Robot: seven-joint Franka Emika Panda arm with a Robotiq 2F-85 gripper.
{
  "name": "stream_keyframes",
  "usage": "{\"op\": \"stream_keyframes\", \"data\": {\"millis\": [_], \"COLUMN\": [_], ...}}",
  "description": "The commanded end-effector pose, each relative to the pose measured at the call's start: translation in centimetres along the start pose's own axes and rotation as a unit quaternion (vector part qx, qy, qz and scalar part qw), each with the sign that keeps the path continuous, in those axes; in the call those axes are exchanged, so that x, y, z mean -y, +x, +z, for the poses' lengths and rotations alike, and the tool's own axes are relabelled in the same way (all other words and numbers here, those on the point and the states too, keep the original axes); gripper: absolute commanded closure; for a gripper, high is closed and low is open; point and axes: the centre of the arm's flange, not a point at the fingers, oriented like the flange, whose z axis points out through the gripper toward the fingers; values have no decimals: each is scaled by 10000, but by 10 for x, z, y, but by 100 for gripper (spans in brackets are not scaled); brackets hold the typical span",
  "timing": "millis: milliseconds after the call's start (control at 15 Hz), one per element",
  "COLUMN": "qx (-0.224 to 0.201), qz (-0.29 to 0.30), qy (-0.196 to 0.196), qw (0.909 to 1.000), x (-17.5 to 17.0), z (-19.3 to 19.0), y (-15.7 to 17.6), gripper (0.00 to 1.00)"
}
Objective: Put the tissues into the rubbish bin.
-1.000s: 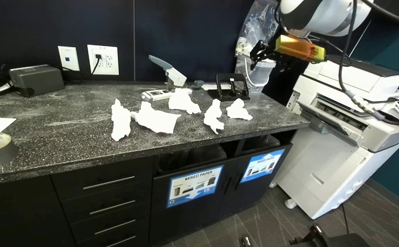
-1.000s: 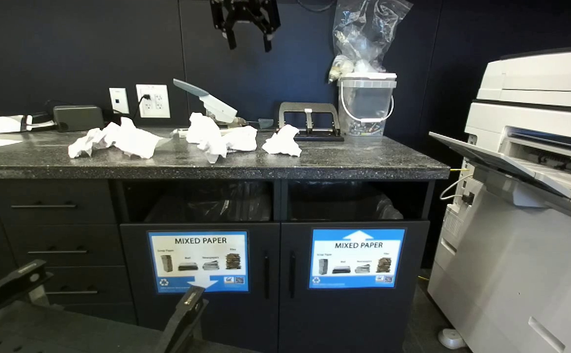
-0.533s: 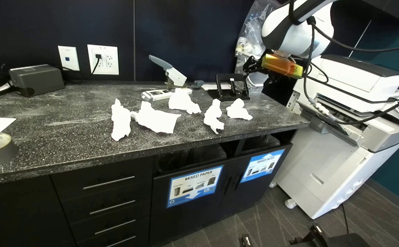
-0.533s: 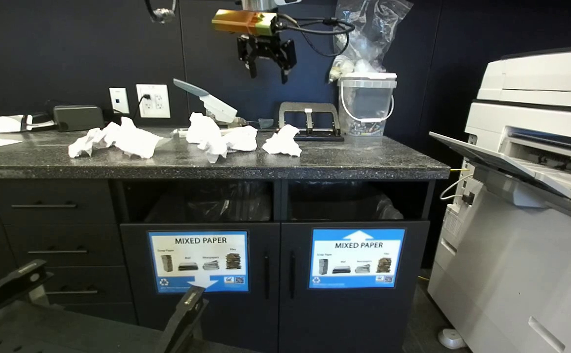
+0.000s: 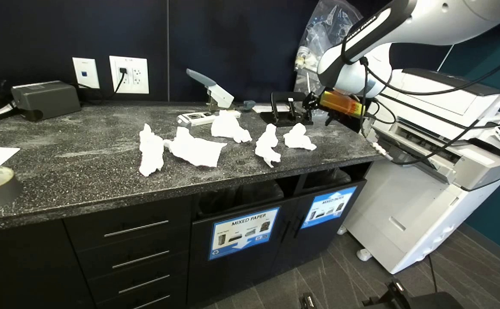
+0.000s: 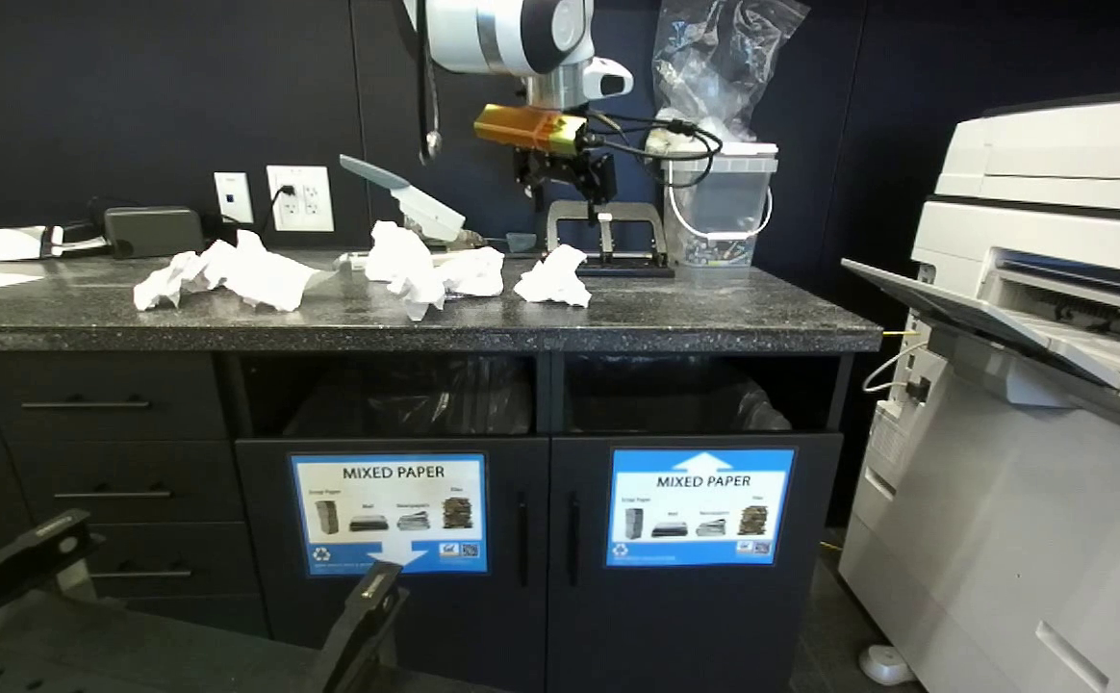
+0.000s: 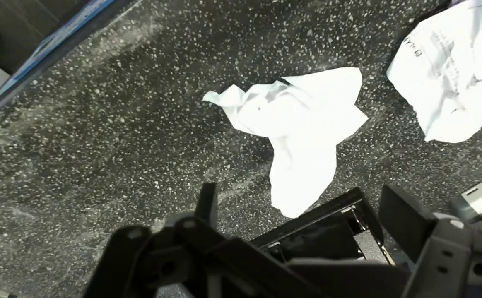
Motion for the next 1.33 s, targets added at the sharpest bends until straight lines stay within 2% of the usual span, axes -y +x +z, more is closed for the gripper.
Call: {"op": "stream_keyframes", "data": {"millis": [0,400,867,933,1000,1133,1267], "qx": [47,152,211,240,266,338,414], "qz": [31,-46,-168,-191,-208,-227,-235], "qy": [157,102,-89,-112,-134,-172,-213], "qw": [9999,9998,9996,9995,9993,9990,9986], "x": [14,29,32,32,32,30,30], "z": [41,80,101,102,104,105,107], "y": [35,40,42,42,41,40,38], "gripper": [0,0,0,4,26,31,48]}}
